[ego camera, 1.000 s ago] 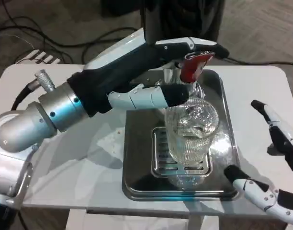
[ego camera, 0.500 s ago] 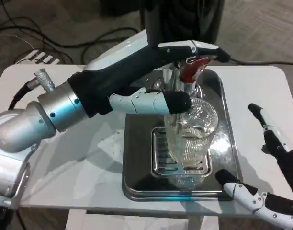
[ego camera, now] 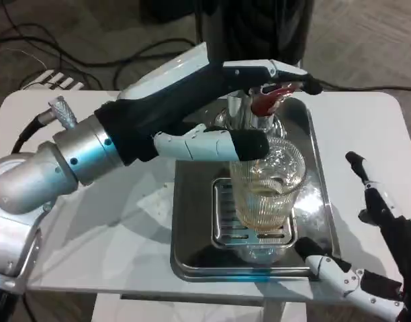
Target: Grasp the cup under the faucet to collect the drink, then remove the cup.
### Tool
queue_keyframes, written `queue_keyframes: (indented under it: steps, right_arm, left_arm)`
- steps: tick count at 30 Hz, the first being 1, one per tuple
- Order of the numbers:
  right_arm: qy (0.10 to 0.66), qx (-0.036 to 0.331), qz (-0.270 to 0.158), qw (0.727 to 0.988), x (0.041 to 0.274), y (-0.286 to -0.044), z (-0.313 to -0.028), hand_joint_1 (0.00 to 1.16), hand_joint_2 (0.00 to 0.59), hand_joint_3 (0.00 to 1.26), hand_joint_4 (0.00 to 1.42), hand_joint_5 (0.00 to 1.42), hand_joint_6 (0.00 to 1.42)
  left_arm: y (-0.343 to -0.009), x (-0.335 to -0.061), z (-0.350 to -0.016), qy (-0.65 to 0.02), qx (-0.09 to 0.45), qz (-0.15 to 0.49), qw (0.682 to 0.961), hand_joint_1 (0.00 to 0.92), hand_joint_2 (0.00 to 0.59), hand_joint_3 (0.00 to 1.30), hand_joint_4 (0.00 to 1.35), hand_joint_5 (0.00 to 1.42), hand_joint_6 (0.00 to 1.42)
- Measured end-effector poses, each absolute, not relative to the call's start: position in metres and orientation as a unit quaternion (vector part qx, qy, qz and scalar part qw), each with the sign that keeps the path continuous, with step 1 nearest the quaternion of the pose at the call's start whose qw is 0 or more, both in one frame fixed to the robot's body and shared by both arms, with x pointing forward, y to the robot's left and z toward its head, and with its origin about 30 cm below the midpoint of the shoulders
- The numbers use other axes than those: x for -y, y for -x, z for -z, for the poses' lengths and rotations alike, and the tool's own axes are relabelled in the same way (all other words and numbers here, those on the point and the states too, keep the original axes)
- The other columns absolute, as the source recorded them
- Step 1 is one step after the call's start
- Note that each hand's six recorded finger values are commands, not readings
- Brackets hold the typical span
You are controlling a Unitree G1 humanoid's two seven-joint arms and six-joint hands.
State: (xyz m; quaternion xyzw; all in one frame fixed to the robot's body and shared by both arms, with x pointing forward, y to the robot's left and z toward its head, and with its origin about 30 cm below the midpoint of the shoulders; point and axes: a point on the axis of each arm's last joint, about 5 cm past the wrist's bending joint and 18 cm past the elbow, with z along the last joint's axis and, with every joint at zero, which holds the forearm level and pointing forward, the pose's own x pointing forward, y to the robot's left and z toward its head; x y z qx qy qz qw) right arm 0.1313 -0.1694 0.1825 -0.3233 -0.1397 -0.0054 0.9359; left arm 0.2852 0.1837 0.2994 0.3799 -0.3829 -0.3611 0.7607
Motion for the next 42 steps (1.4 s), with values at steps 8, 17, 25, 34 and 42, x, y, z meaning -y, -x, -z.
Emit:
queue_keyframes:
  steps: [8, 17, 25, 34, 42]
  right_arm:
    - [0.299, 0.144, 0.0, 0.943, 0.163, -0.139, -0.178, 0.6, 0.26, 0.0, 0.0, 0.0, 0.18]
    - [0.283, 0.149, -0.007, 0.947, 0.155, -0.145, -0.173, 0.61, 0.26, 0.0, 0.0, 0.0, 0.16]
    - [0.271, 0.148, -0.008, 0.951, 0.149, -0.15, -0.17, 0.61, 0.26, 0.0, 0.0, 0.0, 0.16]
    - [0.255, 0.15, -0.01, 0.955, 0.141, -0.156, -0.167, 0.61, 0.264, 0.0, 0.0, 0.0, 0.16]
    - [0.245, 0.153, -0.012, 0.957, 0.135, -0.162, -0.166, 0.6, 0.268, 0.0, 0.0, 0.0, 0.16]
  left_arm:
    - [-0.285, -0.184, -0.3, -0.381, 0.383, 0.361, 0.76, 0.0, 0.0, 0.39, 0.27, 0.18, 0.23]
    - [-0.286, -0.184, -0.301, -0.384, 0.382, 0.361, 0.759, 0.0, 0.001, 0.42, 0.3, 0.2, 0.22]
    - [-0.285, -0.185, -0.303, -0.388, 0.383, 0.36, 0.757, 0.0, 0.0, 0.42, 0.31, 0.2, 0.24]
    - [-0.285, -0.186, -0.304, -0.392, 0.381, 0.359, 0.756, 0.0, 0.001, 0.47, 0.37, 0.21, 0.22]
    - [-0.284, -0.187, -0.306, -0.396, 0.38, 0.359, 0.755, 0.0, 0.0, 0.51, 0.4, 0.22, 0.24]
